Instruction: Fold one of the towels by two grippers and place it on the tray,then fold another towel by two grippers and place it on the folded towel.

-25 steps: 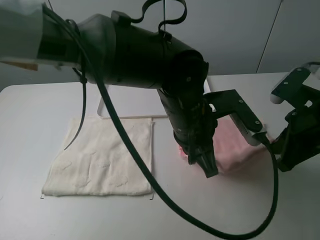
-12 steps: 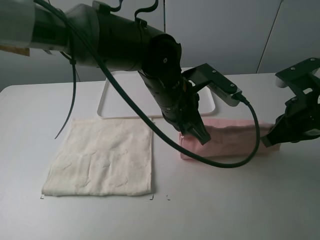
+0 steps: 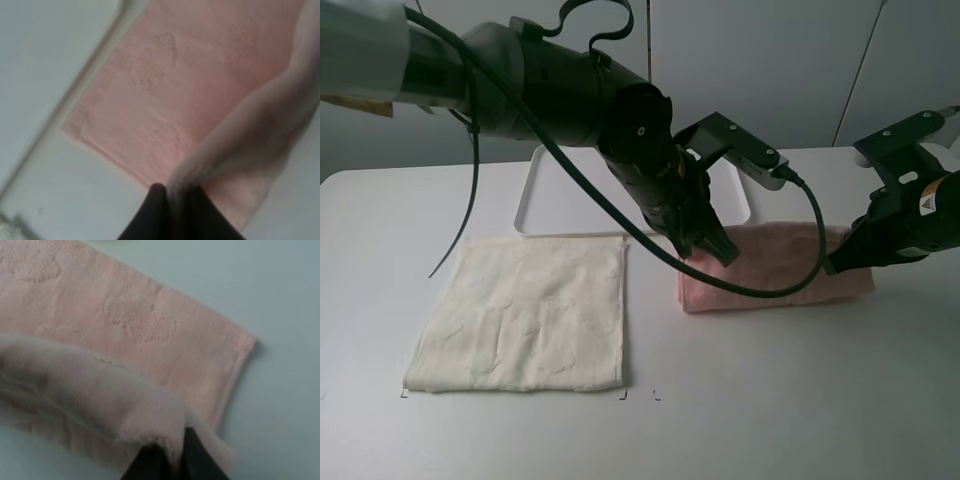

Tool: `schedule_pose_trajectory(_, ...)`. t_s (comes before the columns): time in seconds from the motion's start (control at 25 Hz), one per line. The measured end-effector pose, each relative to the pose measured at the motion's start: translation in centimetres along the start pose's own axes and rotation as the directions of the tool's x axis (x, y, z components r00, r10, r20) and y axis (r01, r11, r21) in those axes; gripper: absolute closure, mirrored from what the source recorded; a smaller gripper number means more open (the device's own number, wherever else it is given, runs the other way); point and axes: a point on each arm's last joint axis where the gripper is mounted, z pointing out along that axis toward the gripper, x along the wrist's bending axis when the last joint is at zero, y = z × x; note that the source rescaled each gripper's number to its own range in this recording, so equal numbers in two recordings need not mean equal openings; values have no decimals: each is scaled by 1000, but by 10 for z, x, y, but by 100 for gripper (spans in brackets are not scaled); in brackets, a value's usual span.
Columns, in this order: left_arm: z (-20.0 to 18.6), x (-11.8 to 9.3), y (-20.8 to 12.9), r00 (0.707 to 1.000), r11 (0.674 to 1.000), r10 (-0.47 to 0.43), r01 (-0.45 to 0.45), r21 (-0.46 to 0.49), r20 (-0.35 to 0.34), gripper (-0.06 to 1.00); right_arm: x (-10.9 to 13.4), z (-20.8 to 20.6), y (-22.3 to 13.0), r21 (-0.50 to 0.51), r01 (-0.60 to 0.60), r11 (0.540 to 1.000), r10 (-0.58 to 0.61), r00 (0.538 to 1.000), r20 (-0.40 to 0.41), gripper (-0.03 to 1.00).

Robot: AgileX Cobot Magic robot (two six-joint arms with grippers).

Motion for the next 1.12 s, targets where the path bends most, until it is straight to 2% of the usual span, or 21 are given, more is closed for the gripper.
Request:
schedule_pose_trajectory(0.08,1,4,1,999,1000,-4,3,-12,-33,57,0,2,2,-21,37,999,-37,999,2,85)
schedule_pose_trajectory(0.12,1,6,2,999,1000,-15,15,-21,-48,40,0,2,3,-39,53,998,-53,999,2,76)
schedule_pose_trajectory(0.16,0,8,2,998,999,-25,23,-27,-65,20,0,3,5,-57,66,996,-66,998,3,62)
schedule_pose_trajectory(0.2,0,11,2,996,999,-35,32,-31,-82,7,0,3,6,-73,71,995,-71,998,3,45)
schedule_pose_trajectory(0.28,0,14,3,992,997,-67,63,-40,-109,-2,1,2,10,-106,58,993,-58,998,0,11)
schedule_pose_trajectory(0.32,0,16,2,990,997,-74,70,-38,-123,-3,0,2,11,-110,48,993,-49,999,-1,3)
schedule_pose_trajectory(0.44,0,17,0,985,996,-94,92,-19,-144,-4,-2,0,16,-111,-44,993,44,999,-4,-3)
schedule_pose_trajectory(0.56,-1,18,-3,985,997,-66,69,16,-158,-4,-5,-2,23,-85,-157,984,157,988,-4,-3)
schedule_pose_trajectory(0.68,-1,18,-4,985,997,-61,66,29,-159,-4,-9,-5,29,-46,-205,978,205,979,10,-3)
schedule_pose_trajectory(0.8,0,20,-6,976,983,-177,182,31,-124,-4,-14,-9,35,-1,-247,969,247,969,31,-3)
schedule_pose_trajectory(0.92,4,30,-10,946,946,-312,318,64,-88,-4,-30,-13,37,30,-341,940,339,939,56,-3)
schedule_pose_trajectory(1.04,15,40,-13,922,914,-375,385,125,-97,-4,-45,-16,35,99,-383,918,380,923,57,-3)
schedule_pose_trajectory(1.12,23,43,-13,915,900,-387,402,168,-111,-4,-48,-14,30,179,-378,908,378,925,37,-3)
